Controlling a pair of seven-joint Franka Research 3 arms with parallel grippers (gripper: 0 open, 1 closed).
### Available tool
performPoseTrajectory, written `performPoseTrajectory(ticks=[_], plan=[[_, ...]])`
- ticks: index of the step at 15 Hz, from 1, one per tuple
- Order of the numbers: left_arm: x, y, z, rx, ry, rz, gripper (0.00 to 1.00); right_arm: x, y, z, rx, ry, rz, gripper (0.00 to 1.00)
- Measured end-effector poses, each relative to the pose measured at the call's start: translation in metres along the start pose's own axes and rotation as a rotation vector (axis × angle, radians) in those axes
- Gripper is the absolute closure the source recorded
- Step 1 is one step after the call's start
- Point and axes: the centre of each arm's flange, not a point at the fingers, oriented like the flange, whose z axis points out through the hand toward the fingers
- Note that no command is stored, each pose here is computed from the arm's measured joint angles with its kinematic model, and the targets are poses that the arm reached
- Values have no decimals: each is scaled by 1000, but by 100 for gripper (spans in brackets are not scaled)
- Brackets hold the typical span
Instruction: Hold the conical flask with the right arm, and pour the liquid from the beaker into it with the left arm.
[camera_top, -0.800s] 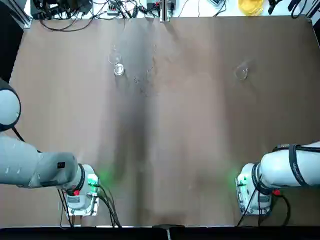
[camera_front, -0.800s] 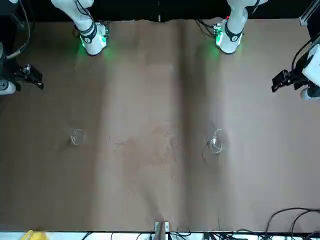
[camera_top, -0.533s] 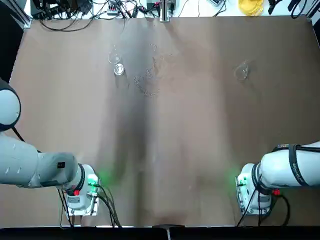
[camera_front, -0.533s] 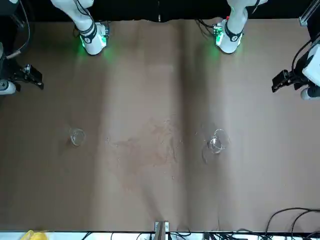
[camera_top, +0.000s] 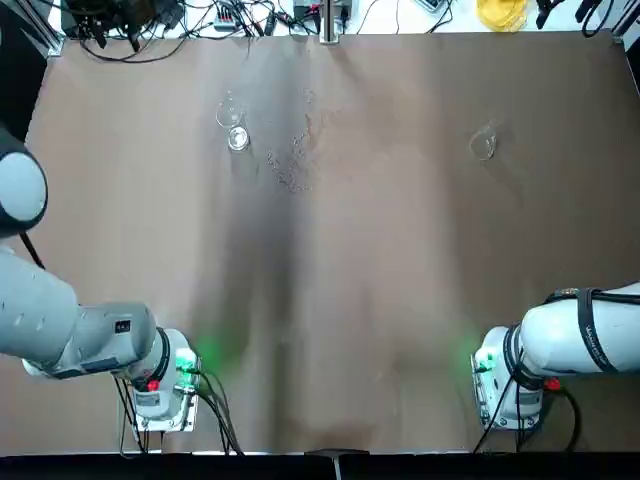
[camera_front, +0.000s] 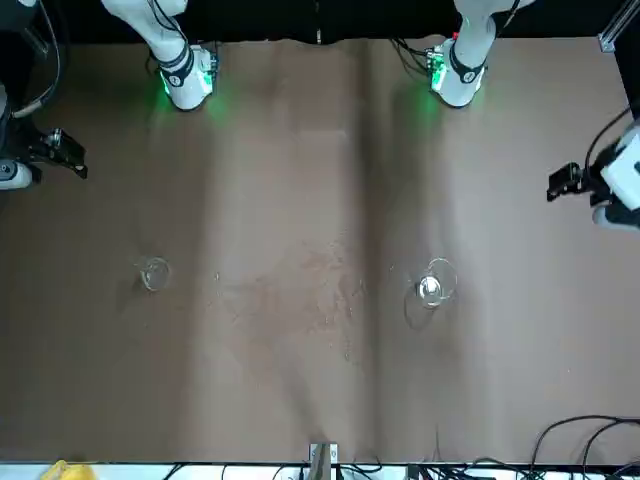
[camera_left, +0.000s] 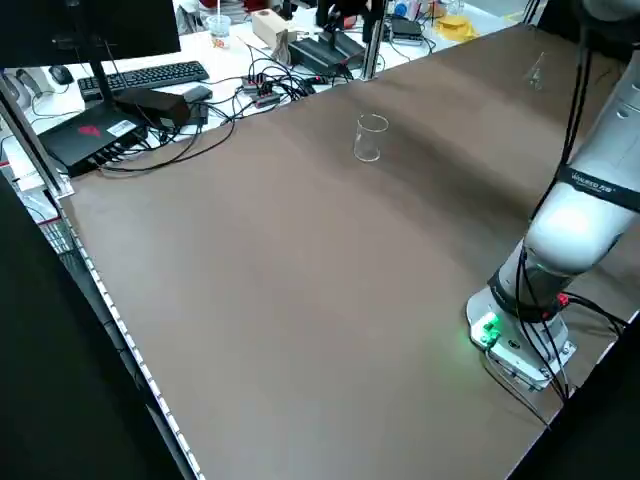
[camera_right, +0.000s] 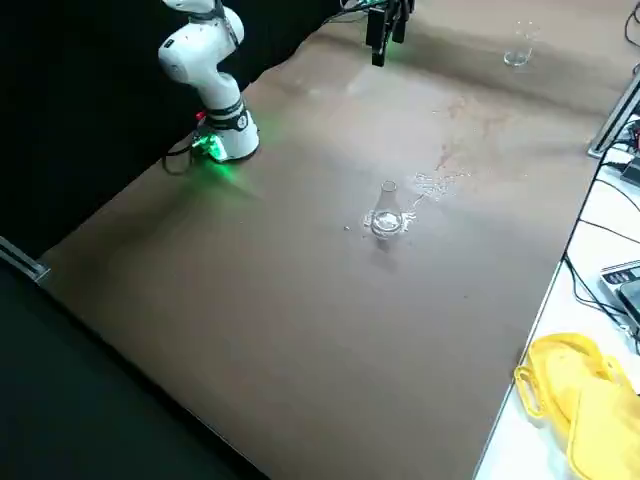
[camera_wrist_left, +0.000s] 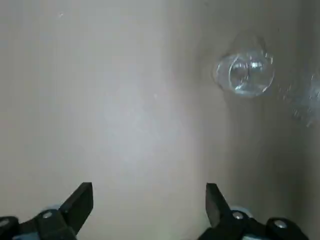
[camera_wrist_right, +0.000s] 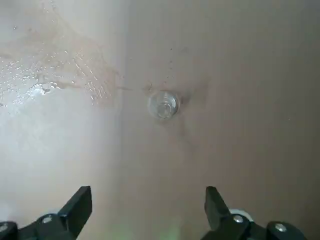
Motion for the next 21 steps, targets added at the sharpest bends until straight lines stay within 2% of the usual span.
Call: performPoseTrajectory(ticks=[2,3,6,10,12,15,18,21], plan=[[15,-25,24,-19,-17,167,1,0,0,0,0,0,0,0],[29,-48,48,-61,-5,275,1,0,0,0,0,0,-1,0],[45,-74,85,-176,34,384,0,1,-7,0,2,0,-16,0],[62,-77,111,-219,80,566,0,1,-18,0,14,2,-174,0],[66,-77,116,-252,123,653,0,0,-5,0,85,16,-239,0],[70,-95,138,-336,206,781,0,-3,32,5,182,48,-299,0],[77,-122,181,-441,340,892,0,0,46,13,197,60,-388,0],[85,-133,228,-530,476,1000,1,11,52,33,259,68,-463,0]])
